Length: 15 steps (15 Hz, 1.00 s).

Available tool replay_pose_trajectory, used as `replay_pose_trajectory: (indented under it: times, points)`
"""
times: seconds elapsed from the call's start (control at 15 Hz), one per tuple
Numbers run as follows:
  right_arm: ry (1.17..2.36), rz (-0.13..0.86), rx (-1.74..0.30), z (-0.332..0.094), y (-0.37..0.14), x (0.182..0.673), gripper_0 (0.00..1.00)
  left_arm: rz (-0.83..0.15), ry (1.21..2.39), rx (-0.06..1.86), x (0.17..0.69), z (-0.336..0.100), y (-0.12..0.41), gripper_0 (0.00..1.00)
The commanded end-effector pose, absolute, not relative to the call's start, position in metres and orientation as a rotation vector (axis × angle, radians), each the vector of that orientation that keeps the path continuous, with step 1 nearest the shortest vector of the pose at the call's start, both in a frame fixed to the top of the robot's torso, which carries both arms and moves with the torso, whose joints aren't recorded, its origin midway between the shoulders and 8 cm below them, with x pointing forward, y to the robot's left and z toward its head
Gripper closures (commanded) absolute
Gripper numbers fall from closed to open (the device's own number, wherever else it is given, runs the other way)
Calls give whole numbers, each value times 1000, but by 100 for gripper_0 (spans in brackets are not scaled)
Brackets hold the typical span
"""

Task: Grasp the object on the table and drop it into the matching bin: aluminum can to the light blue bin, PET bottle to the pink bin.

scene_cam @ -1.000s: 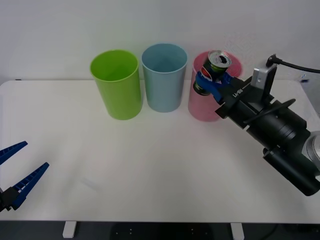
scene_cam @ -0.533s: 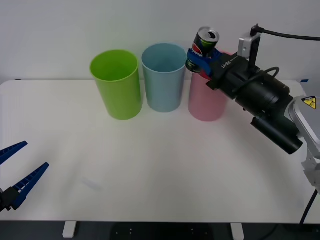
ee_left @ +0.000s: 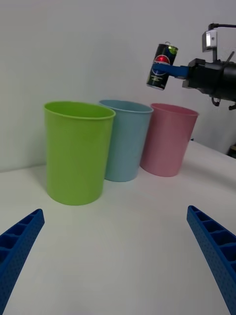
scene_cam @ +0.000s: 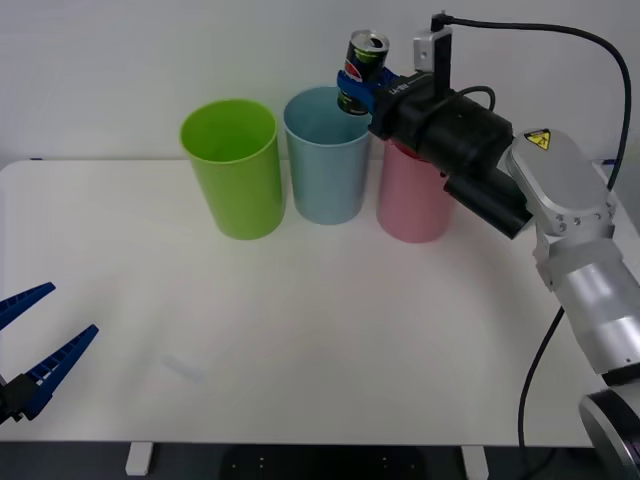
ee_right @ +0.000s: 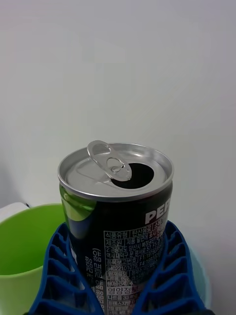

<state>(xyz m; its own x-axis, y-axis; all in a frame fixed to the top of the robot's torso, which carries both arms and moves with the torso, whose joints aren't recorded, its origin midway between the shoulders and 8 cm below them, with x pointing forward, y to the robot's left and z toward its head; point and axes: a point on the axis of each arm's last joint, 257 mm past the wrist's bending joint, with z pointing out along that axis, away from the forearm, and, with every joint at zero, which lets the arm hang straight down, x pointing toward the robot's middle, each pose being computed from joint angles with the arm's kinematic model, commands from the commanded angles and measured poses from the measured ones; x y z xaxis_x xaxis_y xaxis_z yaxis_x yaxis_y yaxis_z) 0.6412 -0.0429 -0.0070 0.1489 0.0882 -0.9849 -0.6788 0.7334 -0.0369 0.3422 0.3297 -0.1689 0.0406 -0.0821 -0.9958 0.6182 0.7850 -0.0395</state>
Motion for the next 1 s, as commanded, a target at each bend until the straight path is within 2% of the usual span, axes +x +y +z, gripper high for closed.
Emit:
replay_pose_trajectory:
  times: [0.07,0.4,0.87,0.93,1.0]
  points:
    - [1351,592,-535,-6,-25,664,100,-567,1441,465,342,-169,330,0]
    - [1410,559,-480,0,1,700,100,-567,1441,465,342,-169,330,0]
    - [1414,531,-477,-2,6,704,100,-567,1441,465,342,-169,330,0]
    - [1414,528,-479,-3,5,704,79,-567,1441,465,342,-169,330,0]
    - [1413,524,-482,-3,5,704,0,-567,1441,465,342,-169,330,0]
